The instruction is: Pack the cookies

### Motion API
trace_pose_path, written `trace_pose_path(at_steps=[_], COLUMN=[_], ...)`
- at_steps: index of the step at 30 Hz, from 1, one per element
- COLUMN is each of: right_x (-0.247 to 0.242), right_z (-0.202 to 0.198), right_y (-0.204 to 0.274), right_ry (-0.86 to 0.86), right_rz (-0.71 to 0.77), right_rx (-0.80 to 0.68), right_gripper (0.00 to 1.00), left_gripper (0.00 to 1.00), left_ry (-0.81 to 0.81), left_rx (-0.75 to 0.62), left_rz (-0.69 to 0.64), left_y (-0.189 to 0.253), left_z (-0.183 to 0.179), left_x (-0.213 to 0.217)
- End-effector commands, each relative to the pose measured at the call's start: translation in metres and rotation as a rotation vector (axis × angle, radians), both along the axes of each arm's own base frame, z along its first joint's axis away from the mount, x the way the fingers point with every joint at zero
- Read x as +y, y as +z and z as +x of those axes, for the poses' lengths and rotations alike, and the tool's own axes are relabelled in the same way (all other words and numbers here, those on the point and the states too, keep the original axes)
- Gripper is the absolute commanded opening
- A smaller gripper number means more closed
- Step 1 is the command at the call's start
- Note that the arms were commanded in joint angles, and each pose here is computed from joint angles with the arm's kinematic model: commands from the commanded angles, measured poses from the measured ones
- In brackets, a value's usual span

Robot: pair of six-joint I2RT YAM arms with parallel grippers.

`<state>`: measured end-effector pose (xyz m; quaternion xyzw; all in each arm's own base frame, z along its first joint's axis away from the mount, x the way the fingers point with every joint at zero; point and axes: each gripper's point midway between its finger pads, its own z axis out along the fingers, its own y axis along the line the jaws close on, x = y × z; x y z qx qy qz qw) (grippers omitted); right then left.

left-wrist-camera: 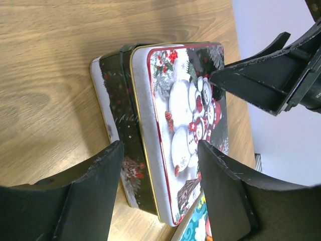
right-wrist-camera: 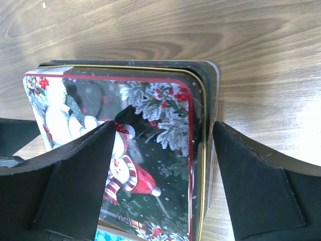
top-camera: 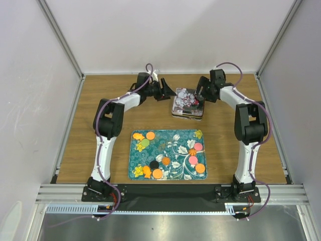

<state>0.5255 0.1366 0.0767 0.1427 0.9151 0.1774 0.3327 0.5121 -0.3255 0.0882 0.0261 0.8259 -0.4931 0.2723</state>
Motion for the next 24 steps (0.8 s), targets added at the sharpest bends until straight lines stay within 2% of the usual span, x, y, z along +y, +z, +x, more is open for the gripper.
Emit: trace_pose_path(at_steps=[1, 6, 12, 24], right_x=[0.005, 0.005, 0.012, 0.057], right_z=[-0.003, -0.002, -0.003, -0.031], right_y=[-0.005, -0.005, -0.013, -0.008], right_ry=[0.044, 0.056, 0.093, 0.252], right_rz=[-0.050, -0.048, 0.024, 0.204], right_rx=[0.018, 0.033, 0.061, 0.074], right_gripper=[0.85, 0.87, 0.88, 0.88], left_gripper=[0.67, 0.67, 0.67, 0.66], left_ry=[-0.021, -0.001, 0.033, 0.092], left_rx=[-0.122, -0.101, -0.083, 0.005], left_rz=[-0.014, 0.027, 0.087, 0.205], left_y=[0.043, 0.035, 0.030, 0.014], left_z=[-0.001, 0.000, 0.006, 0.011], left_x=[-0.010, -0.010, -0.012, -0.006])
